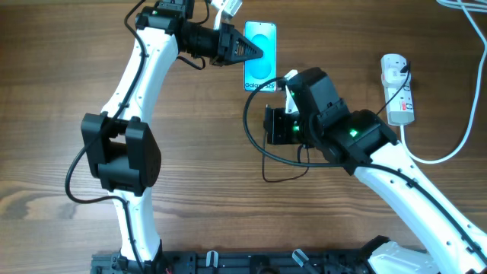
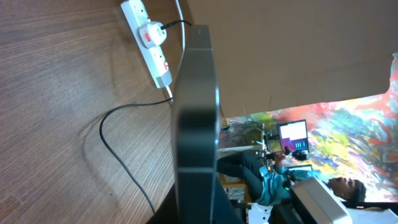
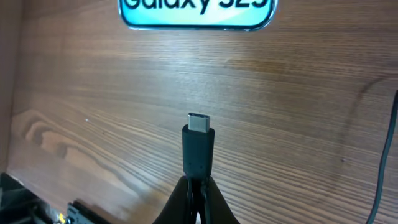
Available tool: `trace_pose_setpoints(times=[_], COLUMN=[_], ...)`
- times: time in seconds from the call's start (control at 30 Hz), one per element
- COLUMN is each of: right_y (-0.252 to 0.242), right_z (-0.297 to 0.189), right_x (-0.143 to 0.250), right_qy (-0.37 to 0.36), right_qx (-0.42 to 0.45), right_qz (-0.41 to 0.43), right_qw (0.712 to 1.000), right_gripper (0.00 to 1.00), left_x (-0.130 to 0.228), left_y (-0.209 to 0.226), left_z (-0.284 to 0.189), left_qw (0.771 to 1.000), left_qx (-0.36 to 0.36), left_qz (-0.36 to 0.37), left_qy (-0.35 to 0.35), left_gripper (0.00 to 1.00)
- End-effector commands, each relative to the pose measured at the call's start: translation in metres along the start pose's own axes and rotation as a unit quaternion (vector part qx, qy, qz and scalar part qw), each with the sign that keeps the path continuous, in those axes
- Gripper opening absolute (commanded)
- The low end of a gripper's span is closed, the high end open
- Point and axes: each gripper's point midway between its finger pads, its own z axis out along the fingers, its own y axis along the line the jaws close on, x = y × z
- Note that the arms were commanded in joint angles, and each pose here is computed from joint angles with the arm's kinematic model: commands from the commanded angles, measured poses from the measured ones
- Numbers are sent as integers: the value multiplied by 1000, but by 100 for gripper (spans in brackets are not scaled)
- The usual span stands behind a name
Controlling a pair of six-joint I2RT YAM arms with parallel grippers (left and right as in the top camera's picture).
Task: Plug charger to phone and switch on socket
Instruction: 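Bring the plug under the phone's bottom port, lowering phone with left gripper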
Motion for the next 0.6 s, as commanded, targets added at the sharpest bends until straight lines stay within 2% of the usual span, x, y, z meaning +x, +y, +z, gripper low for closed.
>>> trace_pose_setpoints(times=[0.0, 0.07, 0.17, 0.57], right_y=[3, 3, 7, 13], right_z=[11, 18, 19, 19], right_x=[1, 3, -4, -17], right_qy=[17, 27, 14, -14], right_qx=[-5, -8, -16, -26], right_qz=[14, 15, 12, -20], right_qw=[1000, 999, 1000, 999], right_gripper=[4, 4, 4, 5], left_x=[0, 1, 0, 10], left_y=[-31, -42, -44, -49], left_z=[-3, -3, -7, -1], left_qw=[998, 996, 994, 993], left_qx=[19, 14, -36, -34], left_qz=[62, 87, 103, 115], left_qy=[-2, -3, -11, 5], left_gripper=[4, 4, 4, 4])
